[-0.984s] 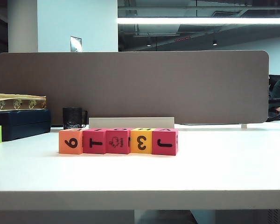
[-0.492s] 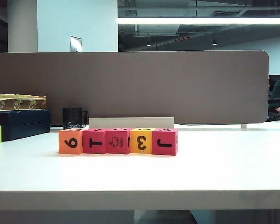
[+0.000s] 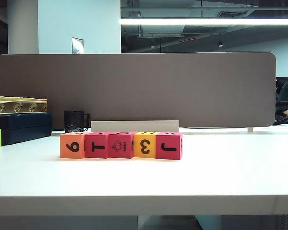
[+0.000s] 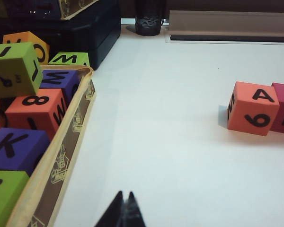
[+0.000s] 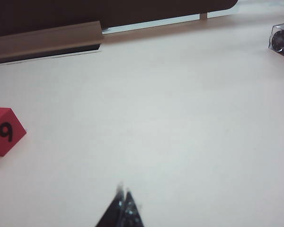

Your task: Select the appropriate blocks from the scattered letter blocks on the table and arrange them in a row to spell out "ALOHA".

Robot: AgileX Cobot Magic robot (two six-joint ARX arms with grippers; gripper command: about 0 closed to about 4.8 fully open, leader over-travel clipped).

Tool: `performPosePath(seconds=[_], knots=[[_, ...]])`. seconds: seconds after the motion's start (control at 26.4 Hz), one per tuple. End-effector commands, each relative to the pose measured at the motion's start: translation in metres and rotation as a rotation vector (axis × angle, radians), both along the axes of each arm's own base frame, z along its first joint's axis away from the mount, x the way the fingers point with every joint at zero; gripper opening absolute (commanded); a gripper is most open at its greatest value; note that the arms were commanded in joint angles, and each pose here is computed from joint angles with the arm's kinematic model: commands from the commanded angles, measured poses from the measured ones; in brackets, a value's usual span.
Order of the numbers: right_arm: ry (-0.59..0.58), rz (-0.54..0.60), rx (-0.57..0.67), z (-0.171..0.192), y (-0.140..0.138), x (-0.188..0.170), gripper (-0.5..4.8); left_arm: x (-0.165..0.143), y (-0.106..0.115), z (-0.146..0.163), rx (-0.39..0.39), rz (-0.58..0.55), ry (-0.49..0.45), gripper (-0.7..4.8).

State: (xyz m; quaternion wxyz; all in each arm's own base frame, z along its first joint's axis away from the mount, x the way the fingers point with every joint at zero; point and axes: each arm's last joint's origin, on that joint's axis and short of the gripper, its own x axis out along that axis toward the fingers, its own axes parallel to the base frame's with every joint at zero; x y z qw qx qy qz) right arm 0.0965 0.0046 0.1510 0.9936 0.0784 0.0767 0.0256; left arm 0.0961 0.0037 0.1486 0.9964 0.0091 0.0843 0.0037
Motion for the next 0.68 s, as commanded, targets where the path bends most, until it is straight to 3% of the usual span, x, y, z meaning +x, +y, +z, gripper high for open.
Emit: performPosePath(seconds=[0.04,0.27,0.68], knots=[[-0.007,0.016,-0.028,-0.0011,0.0005,-0.0002,-0.05,-0.0002,0.0000,-0.0008,-0.001,-0.003,0.010,-0.06],[0.020,0.050,-0.103,-0.0043,0.0011,-0.0007,-0.05,-0.0002,0.0000,-0.0008,-0.001,-0.003,0.010,-0.06],[0.028,0.021,-0.097,-0.0049,0.0003,-0.0008,-0.05,-0.0002,0.0000,-0.0008,-0.001,-0.003,0.010,-0.06]])
